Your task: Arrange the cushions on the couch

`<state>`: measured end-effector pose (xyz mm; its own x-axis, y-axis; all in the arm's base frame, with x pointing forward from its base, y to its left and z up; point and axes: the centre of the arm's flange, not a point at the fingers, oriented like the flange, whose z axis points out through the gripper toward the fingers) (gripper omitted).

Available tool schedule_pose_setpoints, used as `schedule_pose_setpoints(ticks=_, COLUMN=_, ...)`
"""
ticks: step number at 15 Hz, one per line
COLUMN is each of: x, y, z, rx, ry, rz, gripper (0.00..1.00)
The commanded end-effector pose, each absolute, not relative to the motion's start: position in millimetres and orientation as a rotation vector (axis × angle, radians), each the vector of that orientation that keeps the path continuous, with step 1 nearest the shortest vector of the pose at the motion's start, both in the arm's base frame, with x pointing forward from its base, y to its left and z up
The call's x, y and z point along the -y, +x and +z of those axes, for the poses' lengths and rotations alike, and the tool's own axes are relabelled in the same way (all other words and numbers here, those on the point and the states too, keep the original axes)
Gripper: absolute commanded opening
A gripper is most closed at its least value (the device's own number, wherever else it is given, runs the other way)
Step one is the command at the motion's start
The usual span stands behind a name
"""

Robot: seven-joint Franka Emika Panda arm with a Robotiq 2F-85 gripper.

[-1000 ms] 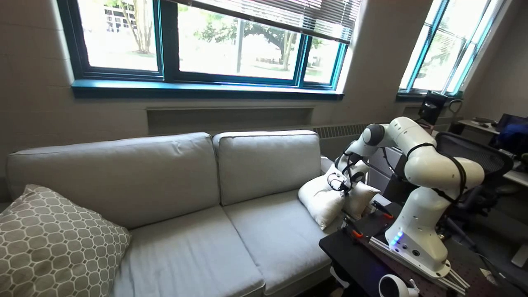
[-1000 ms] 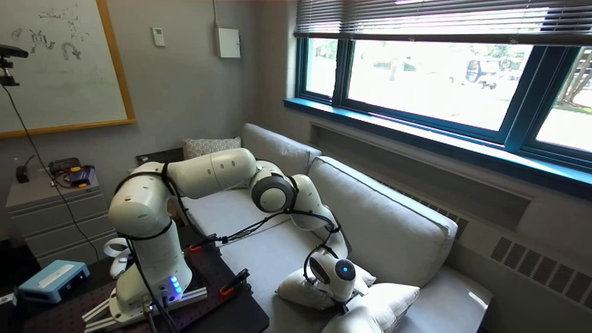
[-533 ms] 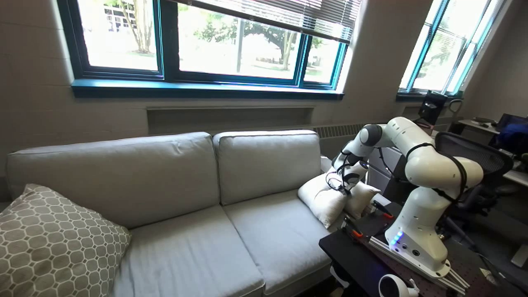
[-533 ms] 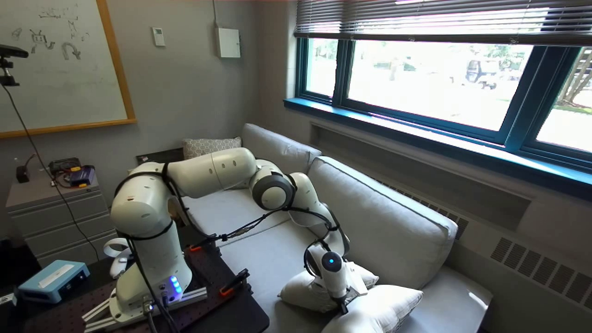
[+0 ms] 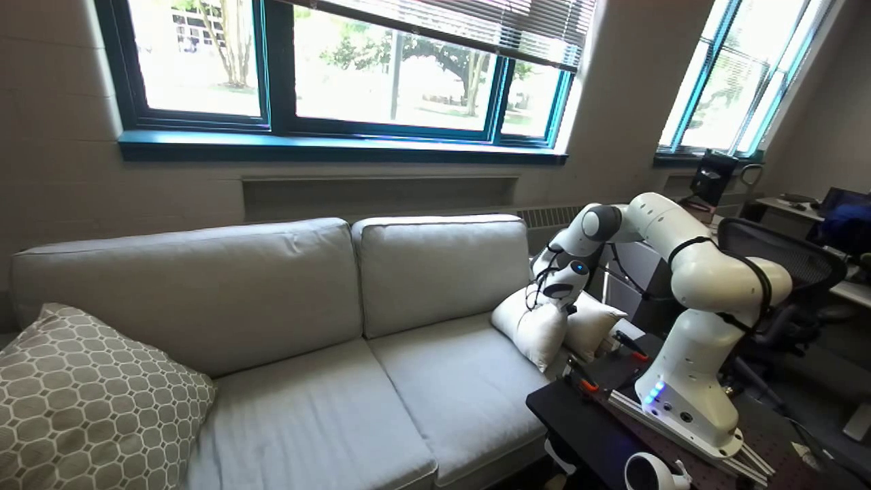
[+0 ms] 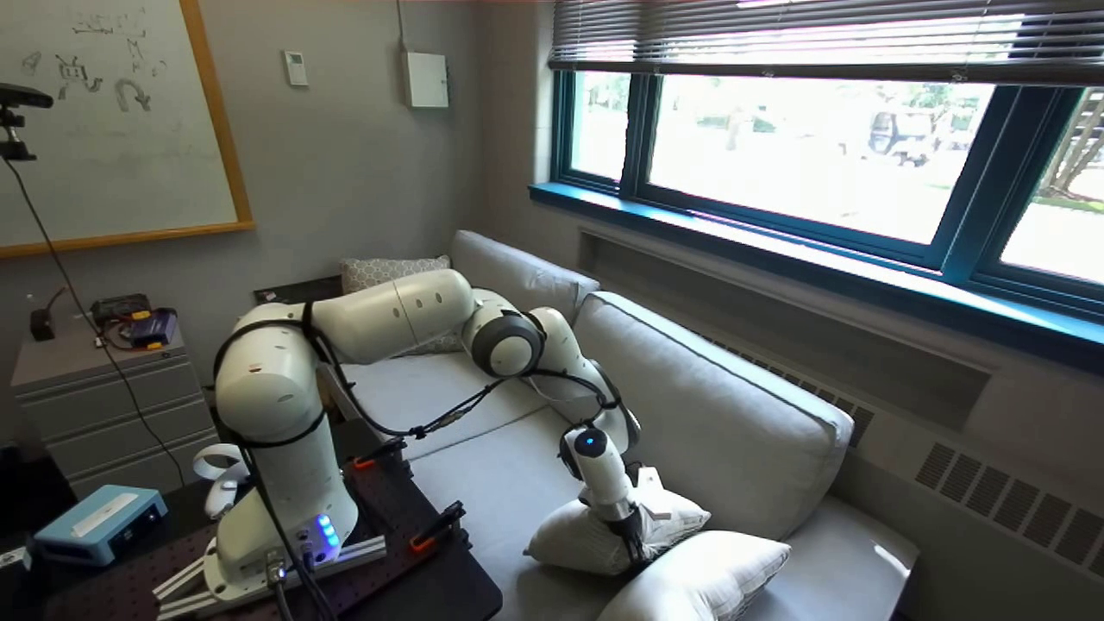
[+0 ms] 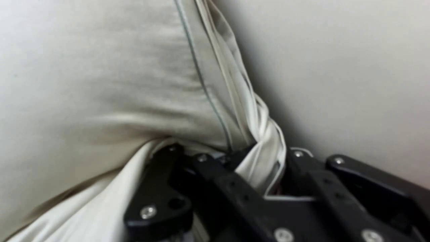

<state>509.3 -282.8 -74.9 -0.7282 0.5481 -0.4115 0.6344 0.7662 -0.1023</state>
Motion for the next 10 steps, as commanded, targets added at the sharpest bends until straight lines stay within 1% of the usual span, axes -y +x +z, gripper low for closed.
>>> schedule_pose_setpoints(ticks=1, x=283, y=502, z=-57, rx=-2.469, ry=1.040, rz=-0.504, gripper=0.02)
schedule_pose_setpoints(ticks=10, x=299, y=500, z=-37, rx=-2.268, ry=1.237, rz=-0.761, gripper=0.03)
